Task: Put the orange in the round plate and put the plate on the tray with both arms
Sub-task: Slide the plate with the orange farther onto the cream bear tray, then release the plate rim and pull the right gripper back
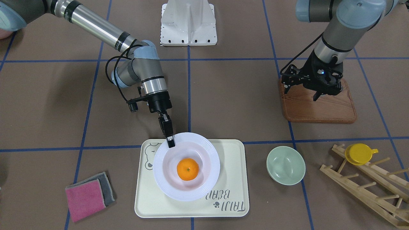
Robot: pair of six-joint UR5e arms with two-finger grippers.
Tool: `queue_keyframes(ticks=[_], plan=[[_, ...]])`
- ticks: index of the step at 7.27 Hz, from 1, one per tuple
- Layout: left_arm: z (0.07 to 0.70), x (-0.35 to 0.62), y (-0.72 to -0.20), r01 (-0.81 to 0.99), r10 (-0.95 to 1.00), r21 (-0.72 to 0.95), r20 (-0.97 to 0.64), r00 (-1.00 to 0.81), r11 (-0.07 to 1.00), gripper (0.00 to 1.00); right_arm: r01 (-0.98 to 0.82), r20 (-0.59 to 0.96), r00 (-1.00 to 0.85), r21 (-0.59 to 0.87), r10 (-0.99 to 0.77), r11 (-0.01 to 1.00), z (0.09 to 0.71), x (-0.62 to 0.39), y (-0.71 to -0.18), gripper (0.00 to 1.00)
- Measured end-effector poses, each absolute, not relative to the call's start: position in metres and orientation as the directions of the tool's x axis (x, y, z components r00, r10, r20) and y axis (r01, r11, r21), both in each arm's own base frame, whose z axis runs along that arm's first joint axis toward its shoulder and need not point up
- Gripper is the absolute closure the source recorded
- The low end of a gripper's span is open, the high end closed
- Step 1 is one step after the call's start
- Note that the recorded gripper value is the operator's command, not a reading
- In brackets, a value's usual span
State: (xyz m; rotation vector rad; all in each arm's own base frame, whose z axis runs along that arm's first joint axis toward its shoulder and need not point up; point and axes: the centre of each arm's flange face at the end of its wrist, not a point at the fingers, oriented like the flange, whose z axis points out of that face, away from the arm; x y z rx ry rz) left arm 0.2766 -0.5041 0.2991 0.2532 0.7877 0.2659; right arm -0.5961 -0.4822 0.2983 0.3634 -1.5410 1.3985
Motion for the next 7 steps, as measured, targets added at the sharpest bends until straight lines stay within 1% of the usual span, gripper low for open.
queue_keyframes(ticks=[2, 3, 4, 5, 6, 7], plan=[[0.2976, 0.2772, -0.5032, -0.142, 0.327, 0.319, -0.66, 0.676, 0.937, 0.01, -0.752, 0.789, -0.476, -0.594, 0.388, 0.285, 0.3003, -0.6017, -0.4813, 1.0], [0.2963, 0.2772, -0.5031, -0.141, 0.327, 0.319, -0.661, 0.675, 0.937, 0.01, -0.754, 0.789, -0.473, -0.593, 0.392, 0.283, 0.303, -0.6044, -0.4804, 0.83], [0.2958, 0.2769, -0.503, -0.139, 0.325, 0.319, -0.662, 0.675, 0.938, 0.01, -0.755, 0.789, -0.473, -0.592, 0.393, 0.281, 0.3033, -0.6054, -0.4807, 0.59], [0.2958, 0.2767, -0.5029, -0.138, 0.323, 0.318, -0.662, 0.676, 0.938, 0.01, -0.755, 0.789, -0.472, -0.592, 0.393, 0.281, 0.3033, -0.6065, -0.4804, 0.14], [0.2957, 0.2764, -0.5028, -0.137, 0.323, 0.317, -0.663, 0.676, 0.938, 0.01, -0.755, 0.789, -0.473, -0.593, 0.393, 0.281, 0.3027, -0.6067, -0.4804, 0.0], [0.2957, 0.2764, -0.5027, -0.137, 0.322, 0.317, -0.663, 0.676, 0.938, 0.01, -0.754, 0.789, -0.473, -0.592, 0.392, 0.283, 0.3015, -0.6066, -0.4799, 0.0]])
